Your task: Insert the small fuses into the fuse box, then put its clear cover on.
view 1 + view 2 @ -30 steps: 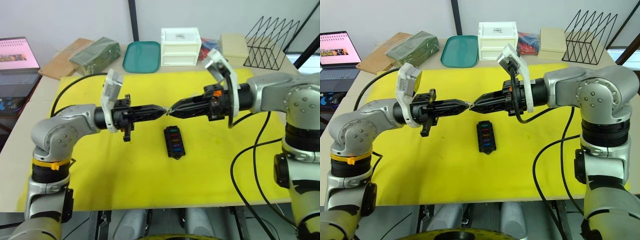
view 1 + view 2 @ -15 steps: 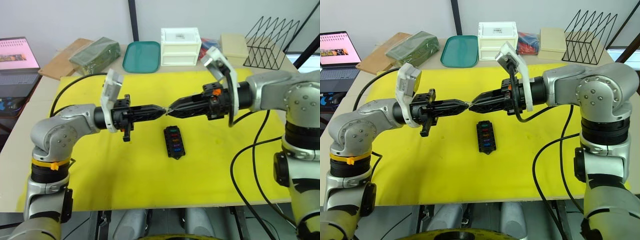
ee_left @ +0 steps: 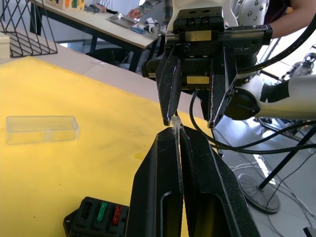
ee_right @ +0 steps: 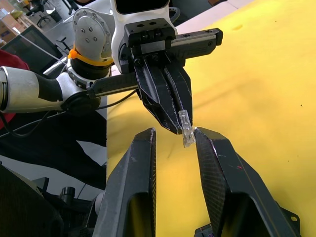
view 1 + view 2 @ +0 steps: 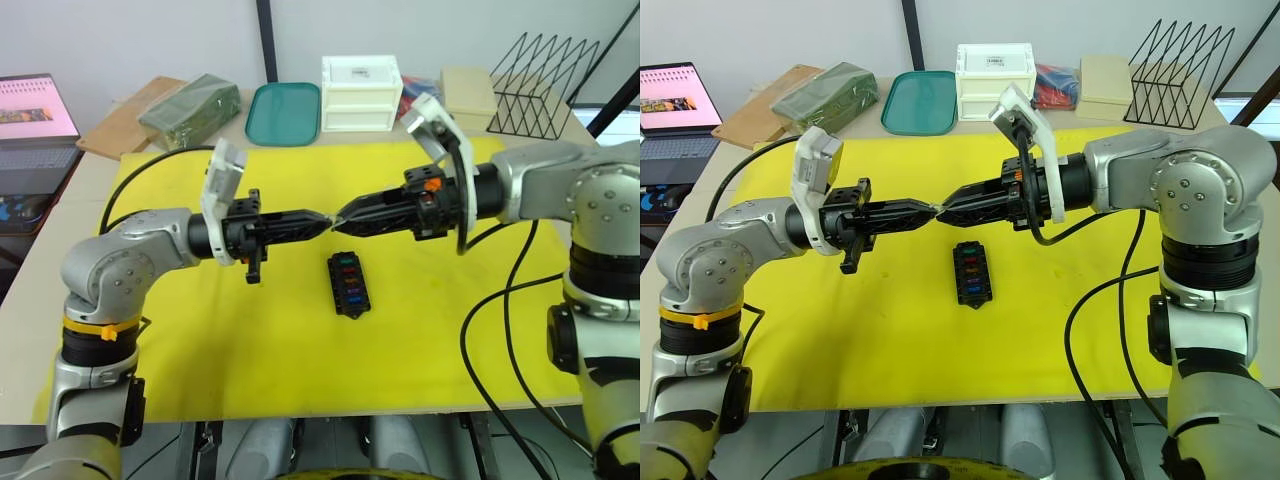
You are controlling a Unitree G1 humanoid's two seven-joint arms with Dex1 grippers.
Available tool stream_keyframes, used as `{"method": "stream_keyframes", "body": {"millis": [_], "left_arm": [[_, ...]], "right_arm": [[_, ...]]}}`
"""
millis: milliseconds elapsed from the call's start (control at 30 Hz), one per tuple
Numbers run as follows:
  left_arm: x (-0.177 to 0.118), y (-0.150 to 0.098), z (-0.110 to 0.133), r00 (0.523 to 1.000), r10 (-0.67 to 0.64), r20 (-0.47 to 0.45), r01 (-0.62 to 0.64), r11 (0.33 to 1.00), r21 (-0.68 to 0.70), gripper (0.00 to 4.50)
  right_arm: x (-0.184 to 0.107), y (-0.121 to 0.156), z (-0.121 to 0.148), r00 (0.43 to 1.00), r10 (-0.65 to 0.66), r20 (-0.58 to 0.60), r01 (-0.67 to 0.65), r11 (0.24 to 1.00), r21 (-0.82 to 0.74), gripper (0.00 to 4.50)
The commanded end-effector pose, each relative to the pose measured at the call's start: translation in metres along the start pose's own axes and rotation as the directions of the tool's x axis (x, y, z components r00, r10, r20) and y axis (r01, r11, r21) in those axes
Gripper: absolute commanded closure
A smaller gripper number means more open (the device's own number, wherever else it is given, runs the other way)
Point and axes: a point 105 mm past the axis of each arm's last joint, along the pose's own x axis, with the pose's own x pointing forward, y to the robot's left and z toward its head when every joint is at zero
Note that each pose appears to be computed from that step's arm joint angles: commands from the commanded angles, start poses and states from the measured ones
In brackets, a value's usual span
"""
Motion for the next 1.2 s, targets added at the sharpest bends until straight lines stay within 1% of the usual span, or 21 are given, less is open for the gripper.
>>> {"method": "stream_keyframes", "body": {"millis": [33, 67, 100, 300, 400, 467, 500, 600, 700, 767, 800, 867, 967, 1067, 1200], "left_arm": [[0.001, -0.005, 0.005, 1.0, -0.016, 0.004, 0.016, 0.999, 0.043, 4.5], [0.001, -0.005, 0.005, 1.0, -0.016, 0.005, 0.015, 0.999, 0.044, 4.5], [0.001, -0.004, 0.005, 1.0, -0.015, 0.005, 0.015, 0.999, 0.044, 4.5], [0.001, -0.004, 0.005, 1.0, -0.013, 0.006, 0.012, 0.999, 0.043, 4.5], [0.0, -0.003, -0.001, 0.999, -0.003, -0.035, 0.004, 1.0, 0.027, 4.5], [-0.002, 0.006, -0.013, 0.991, 0.053, -0.123, -0.051, 0.999, 0.019, 4.0], [-0.002, 0.009, -0.016, 0.987, 0.071, -0.144, -0.068, 0.997, 0.028, 3.77], [-0.003, 0.018, -0.025, 0.974, 0.113, -0.195, -0.097, 0.991, 0.092, 2.76], [-0.007, 0.025, -0.043, 0.949, 0.136, -0.285, -0.082, 0.978, 0.194, 1.71], [-0.01, 0.03, -0.059, 0.924, 0.148, -0.354, -0.054, 0.964, 0.261, 1.02], [-0.01, 0.032, -0.066, 0.914, 0.148, -0.378, -0.038, 0.958, 0.284, 0.61], [-0.009, 0.035, -0.076, 0.906, 0.135, -0.401, -0.008, 0.953, 0.303, 0.02], [-0.005, 0.039, -0.086, 0.899, 0.127, -0.419, 0.024, 0.942, 0.336, 0.02], [0.001, 0.046, -0.087, 0.91, 0.134, -0.393, 0.013, 0.937, 0.35, 0.02], [0.006, 0.049, -0.086, 0.918, 0.14, -0.372, 0.008, 0.929, 0.37, 0.02]], "right_arm": [[0.0, 0.009, 0.011, 1.0, 0.022, 0.018, -0.021, 0.997, -0.068, 4.08], [0.0, 0.01, 0.011, 1.0, 0.023, 0.018, -0.021, 0.997, -0.068, 4.43], [0.0, 0.01, 0.011, 1.0, 0.023, 0.018, -0.022, 0.997, -0.067, 4.47], [0.001, 0.009, 0.008, 1.0, 0.021, 0.01, -0.02, 0.997, -0.069, 4.47], [0.001, 0.009, 0.008, 1.0, 0.013, -0.001, -0.013, 0.997, -0.077, 4.47], [0.001, 0.006, 0.006, 1.0, -0.004, -0.019, 0.002, 0.995, -0.096, 4.5], [0.001, 0.005, 0.005, 0.999, -0.014, -0.029, 0.01, 0.994, -0.105, 4.5], [-0.001, -0.009, -0.002, 0.991, -0.094, -0.098, 0.074, 0.979, -0.19, 4.5], [-0.003, -0.032, -0.012, 0.963, -0.205, -0.177, 0.126, 0.917, -0.378, 4.5], [-0.004, -0.041, -0.018, 0.947, -0.228, -0.226, 0.106, 0.886, -0.451, 4.5], [-0.003, -0.046, -0.02, 0.939, -0.237, -0.25, 0.089, 0.868, -0.489, 4.5], [0.0, -0.052, -0.025, 0.926, -0.238, -0.293, 0.044, 0.838, -0.544, 4.5], [0.006, -0.064, -0.032, 0.901, -0.254, -0.351, 0.009, 0.821, -0.571, 4.5], [0.012, -0.073, -0.038, 0.884, -0.262, -0.388, -0.016, 0.811, -0.584, 4.5], [0.015, -0.076, -0.04, 0.876, -0.249, -0.413, -0.045, 0.81, -0.584, 4.5]]}}
